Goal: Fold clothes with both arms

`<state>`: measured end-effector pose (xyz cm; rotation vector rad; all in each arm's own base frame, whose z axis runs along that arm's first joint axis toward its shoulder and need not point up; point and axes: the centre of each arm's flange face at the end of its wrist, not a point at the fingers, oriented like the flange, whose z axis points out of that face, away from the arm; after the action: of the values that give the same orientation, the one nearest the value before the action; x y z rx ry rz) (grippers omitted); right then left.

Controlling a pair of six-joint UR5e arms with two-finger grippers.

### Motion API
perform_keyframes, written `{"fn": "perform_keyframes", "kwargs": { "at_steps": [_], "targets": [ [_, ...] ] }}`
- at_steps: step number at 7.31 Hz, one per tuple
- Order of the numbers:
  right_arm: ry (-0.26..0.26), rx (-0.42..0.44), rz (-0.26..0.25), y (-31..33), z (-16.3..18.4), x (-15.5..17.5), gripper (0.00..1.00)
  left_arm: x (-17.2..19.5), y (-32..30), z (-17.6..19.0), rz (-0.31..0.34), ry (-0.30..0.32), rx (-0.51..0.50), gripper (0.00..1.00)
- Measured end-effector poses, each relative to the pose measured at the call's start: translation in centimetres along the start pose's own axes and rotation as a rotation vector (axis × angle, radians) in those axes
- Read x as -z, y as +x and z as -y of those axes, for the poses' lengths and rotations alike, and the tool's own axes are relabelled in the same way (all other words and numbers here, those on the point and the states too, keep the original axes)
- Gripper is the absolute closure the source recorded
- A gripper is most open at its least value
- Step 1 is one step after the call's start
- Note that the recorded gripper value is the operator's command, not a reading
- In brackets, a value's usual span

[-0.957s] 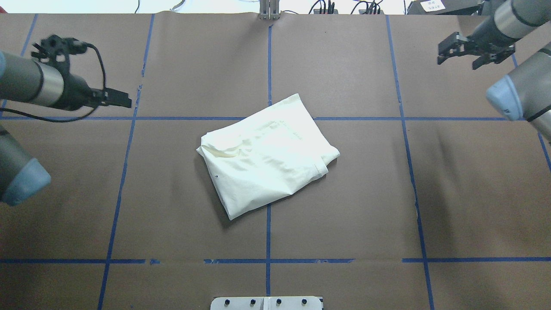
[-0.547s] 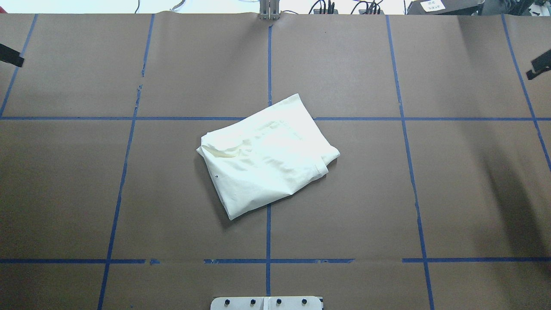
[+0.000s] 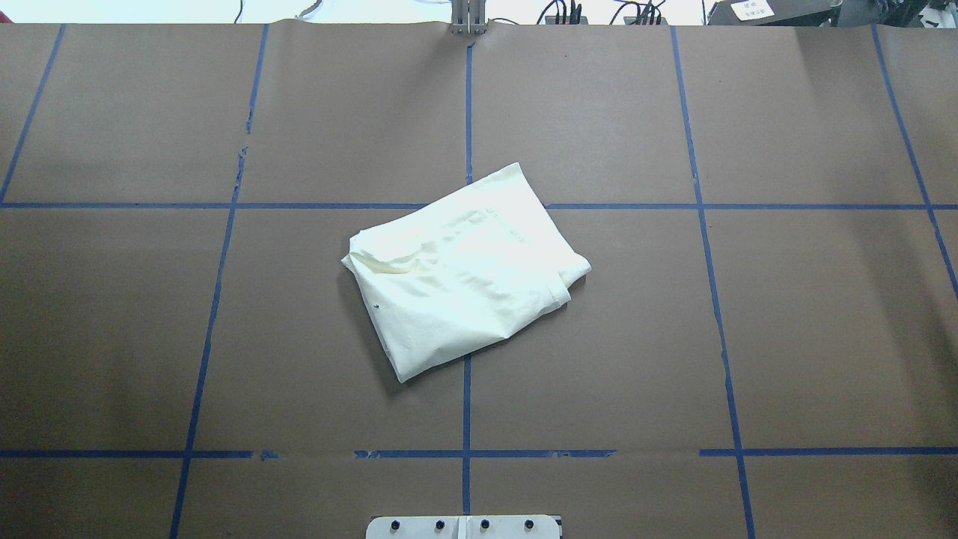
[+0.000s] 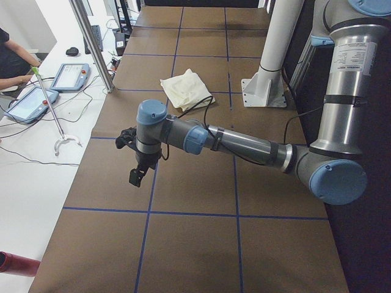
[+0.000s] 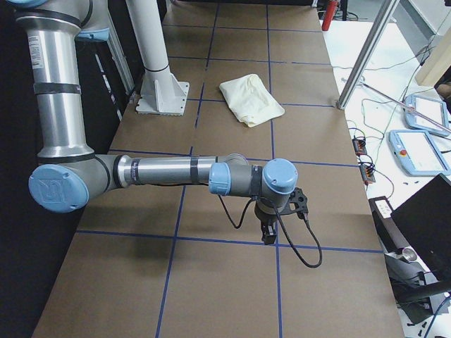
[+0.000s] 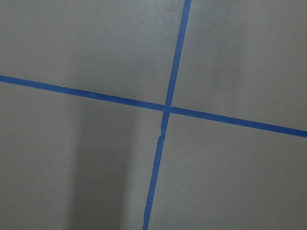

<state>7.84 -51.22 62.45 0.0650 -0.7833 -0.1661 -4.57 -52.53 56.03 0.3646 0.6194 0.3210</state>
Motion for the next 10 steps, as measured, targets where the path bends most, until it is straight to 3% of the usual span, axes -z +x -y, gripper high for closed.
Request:
{"fn": "perform_keyframes", "kwargs": {
  "at_steps": [2, 4, 6, 7, 10],
  "targets": [
    [0.026, 0.043, -0.020, -0.1, 0.2, 0.4, 0.00, -3.4, -2.3, -2.8, -0.007, 0.026, 0.045, 0.00],
    [0.037, 0.059, -0.042, 0.6, 0.4, -0.4, 0.00, -6.0, -3.9, -4.3, -0.018, -0.022, 0.095, 0.00],
    [0.029, 0.045, -0.038, 1.2, 0.3, -1.0, 0.00, -5.6, -3.9, -3.6, -0.070, -0.114, 0.179, 0.00],
    [0.030, 0.035, -0.037, 1.3, 0.4, -1.1, 0.00, -4.4, -3.9, -3.3, -0.096, -0.131, 0.218, 0.00],
    [0.041, 0.014, -0.022, 1.3, 0.2, -0.6, 0.00, -2.3, -5.9, -5.0, -0.107, -0.116, 0.193, 0.00]
  ]
}}
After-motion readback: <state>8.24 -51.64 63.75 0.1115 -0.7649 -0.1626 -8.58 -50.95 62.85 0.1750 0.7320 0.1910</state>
